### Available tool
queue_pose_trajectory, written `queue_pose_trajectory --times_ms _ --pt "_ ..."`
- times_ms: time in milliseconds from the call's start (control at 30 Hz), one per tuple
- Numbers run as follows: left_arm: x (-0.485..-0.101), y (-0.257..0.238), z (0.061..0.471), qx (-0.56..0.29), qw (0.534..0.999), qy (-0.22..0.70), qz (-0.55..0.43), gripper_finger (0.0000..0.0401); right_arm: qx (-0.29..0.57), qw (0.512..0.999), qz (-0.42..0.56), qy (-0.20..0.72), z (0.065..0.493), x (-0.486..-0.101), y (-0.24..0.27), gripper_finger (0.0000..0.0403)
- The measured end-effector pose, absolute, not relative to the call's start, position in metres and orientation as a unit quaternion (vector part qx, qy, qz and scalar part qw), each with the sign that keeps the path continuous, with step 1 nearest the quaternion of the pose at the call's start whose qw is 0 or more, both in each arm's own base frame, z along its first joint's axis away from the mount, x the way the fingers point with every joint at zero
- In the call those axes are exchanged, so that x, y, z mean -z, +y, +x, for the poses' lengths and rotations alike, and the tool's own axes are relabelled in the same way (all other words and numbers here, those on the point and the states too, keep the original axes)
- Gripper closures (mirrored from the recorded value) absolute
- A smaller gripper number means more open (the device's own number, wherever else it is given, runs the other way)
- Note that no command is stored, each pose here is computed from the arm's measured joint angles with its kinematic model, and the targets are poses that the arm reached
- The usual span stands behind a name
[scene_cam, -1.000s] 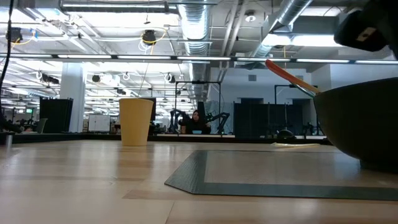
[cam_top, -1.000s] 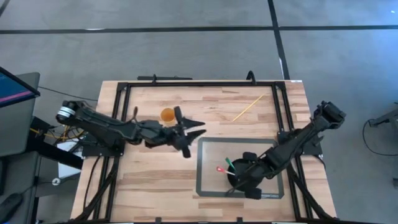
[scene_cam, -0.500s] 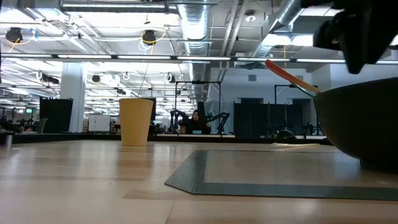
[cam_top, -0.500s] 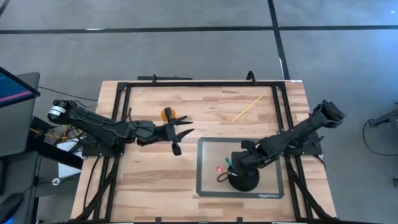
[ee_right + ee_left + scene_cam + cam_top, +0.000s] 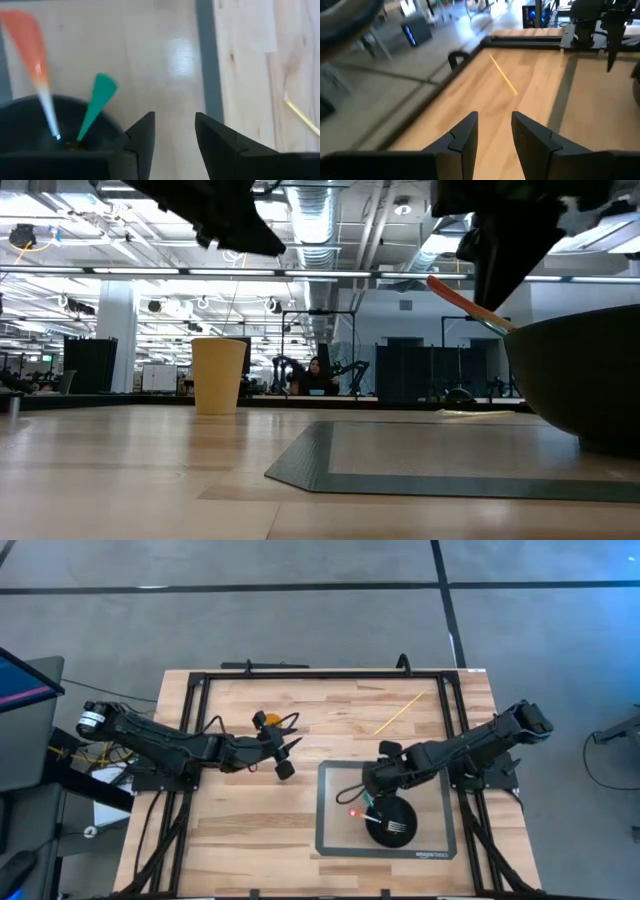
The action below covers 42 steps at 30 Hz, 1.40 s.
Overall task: Pick & Place Utensil
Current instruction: Put the yellow cup on top of the black bowl on the table placemat
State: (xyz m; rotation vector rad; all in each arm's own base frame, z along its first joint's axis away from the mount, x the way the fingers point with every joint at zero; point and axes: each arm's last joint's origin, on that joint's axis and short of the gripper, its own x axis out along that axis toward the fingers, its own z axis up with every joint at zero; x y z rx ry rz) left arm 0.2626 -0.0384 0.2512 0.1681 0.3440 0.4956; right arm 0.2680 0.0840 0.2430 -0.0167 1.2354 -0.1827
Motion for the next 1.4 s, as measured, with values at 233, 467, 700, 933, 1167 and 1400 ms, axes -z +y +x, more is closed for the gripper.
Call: queue_pose_trajectory --times_ms 233,467,700,933,1167,1400 --pt "-0.239 -0.026 0.260 -0.248 0.945 0.212 -0.005 0.0283 0.134 0.812 -0.011 0.567 0.273 -0.244 0.066 0.0269" --pt "-0.230 -0.006 0.255 -0.299 0.919 0.251 -0.046 0.0284 0.143 0.817 -0.015 0.558 0.279 -0.244 0.052 0.0275" --pt "-0.225 0.014 0.253 -0.307 0.905 0.272 -0.111 0.0284 0.153 0.826 -0.001 0.542 0.284 -0.246 0.045 0.0275" --pt "-0.222 0.023 0.250 -0.319 0.894 0.279 -0.144 0.0284 0.151 0.840 0.008 0.521 0.291 -0.245 0.046 0.0275" --pt "-0.216 0.024 0.246 -0.337 0.880 0.297 -0.153 0.0284 0.145 0.861 0.017 0.487 0.298 -0.249 0.047 0.0279" --pt "-0.197 0.024 0.236 -0.351 0.867 0.316 -0.160 0.0284 0.133 0.875 0.008 0.466 0.303 -0.251 0.047 0.0280"
